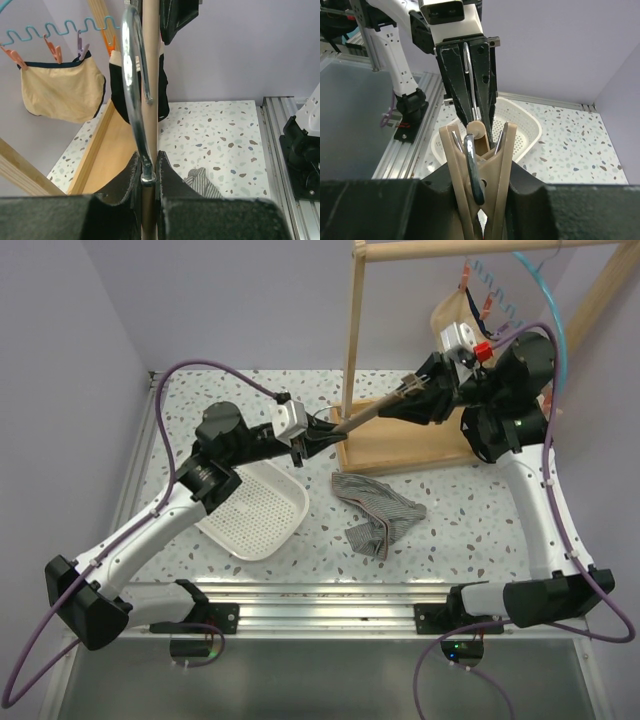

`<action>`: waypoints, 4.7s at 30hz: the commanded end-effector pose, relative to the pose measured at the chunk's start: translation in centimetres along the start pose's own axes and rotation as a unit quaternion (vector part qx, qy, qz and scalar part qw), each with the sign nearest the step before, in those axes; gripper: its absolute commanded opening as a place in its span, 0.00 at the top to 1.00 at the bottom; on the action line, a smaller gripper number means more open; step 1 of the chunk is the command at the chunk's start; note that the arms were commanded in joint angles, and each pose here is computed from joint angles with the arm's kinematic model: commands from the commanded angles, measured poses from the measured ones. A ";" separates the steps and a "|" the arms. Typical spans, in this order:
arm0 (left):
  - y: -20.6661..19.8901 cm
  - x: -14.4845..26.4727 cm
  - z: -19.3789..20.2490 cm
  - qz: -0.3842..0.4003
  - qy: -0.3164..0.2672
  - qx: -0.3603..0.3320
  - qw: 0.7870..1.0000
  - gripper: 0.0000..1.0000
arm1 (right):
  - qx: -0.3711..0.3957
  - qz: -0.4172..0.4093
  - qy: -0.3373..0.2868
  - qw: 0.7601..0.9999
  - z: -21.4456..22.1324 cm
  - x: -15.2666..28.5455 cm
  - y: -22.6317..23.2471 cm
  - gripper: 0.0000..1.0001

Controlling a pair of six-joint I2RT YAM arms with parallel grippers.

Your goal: Remove the underwear clipped to the hanger

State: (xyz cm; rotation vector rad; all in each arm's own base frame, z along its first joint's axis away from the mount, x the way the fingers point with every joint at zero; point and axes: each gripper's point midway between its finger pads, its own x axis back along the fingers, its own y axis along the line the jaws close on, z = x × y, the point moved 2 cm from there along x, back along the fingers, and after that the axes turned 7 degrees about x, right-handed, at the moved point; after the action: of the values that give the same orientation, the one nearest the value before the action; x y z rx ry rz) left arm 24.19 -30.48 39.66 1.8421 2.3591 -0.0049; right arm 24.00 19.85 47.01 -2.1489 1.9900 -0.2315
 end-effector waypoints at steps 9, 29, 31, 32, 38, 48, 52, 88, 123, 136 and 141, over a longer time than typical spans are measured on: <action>1.1 0.7 -0.4 -0.038 0.007 -0.004 0.999 0.45 | 0.012 -0.044 -0.002 0.999 0.2 -0.2 1.5 1.00; 1.3 5.1 -4.5 -0.146 -0.064 -0.034 0.987 0.19 | 0.031 0.119 0.032 0.992 0.4 3.8 -2.9 1.00; 1.4 6.4 -5.1 -0.172 -0.074 -0.040 0.982 0.17 | 0.037 0.151 0.038 0.987 0.2 4.6 -3.7 1.00; 1.4 6.8 -5.3 -0.181 -0.077 -0.042 0.980 0.16 | 0.038 0.162 0.040 0.985 0.2 4.8 -4.0 1.00; 1.6 9.7 -5.5 -0.243 -0.091 -0.048 0.964 0.11 | 0.063 0.260 0.053 0.962 -1.0 8.1 -5.9 1.00; 1.9 11.0 -2.7 -0.275 -0.069 -0.038 0.958 0.10 | 0.101 0.379 0.036 0.919 -5.8 12.5 -6.8 1.00; 1.8 11.1 -2.2 -0.274 -0.069 -0.034 0.959 0.10 | 0.110 0.394 0.012 0.912 -7.8 12.6 -7.3 1.00; 1.1 9.5 0.2 -0.234 -0.082 -0.004 0.969 0.10 | 0.230 0.462 -0.160 0.841 -20.3 12.7 -16.2 1.00; 1.4 8.5 2.9 -0.228 -0.073 0.033 0.970 0.10 | 0.308 0.527 -0.209 0.764 -14.3 10.1 -24.3 1.00; 1.5 7.8 3.8 -0.216 -0.068 0.030 0.974 0.10 | 0.290 0.520 -0.198 0.779 -14.2 9.8 -22.1 0.89; 1.3 7.5 3.7 -0.206 -0.071 0.031 0.975 0.10 | 0.290 0.517 -0.189 0.783 -14.0 9.6 -20.7 0.37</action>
State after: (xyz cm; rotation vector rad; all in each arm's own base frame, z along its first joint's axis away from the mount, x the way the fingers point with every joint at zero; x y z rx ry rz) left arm 24.38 -23.11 34.10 1.2838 2.6781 -0.2301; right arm 44.77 11.31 63.27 -0.5175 2.1955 -0.1381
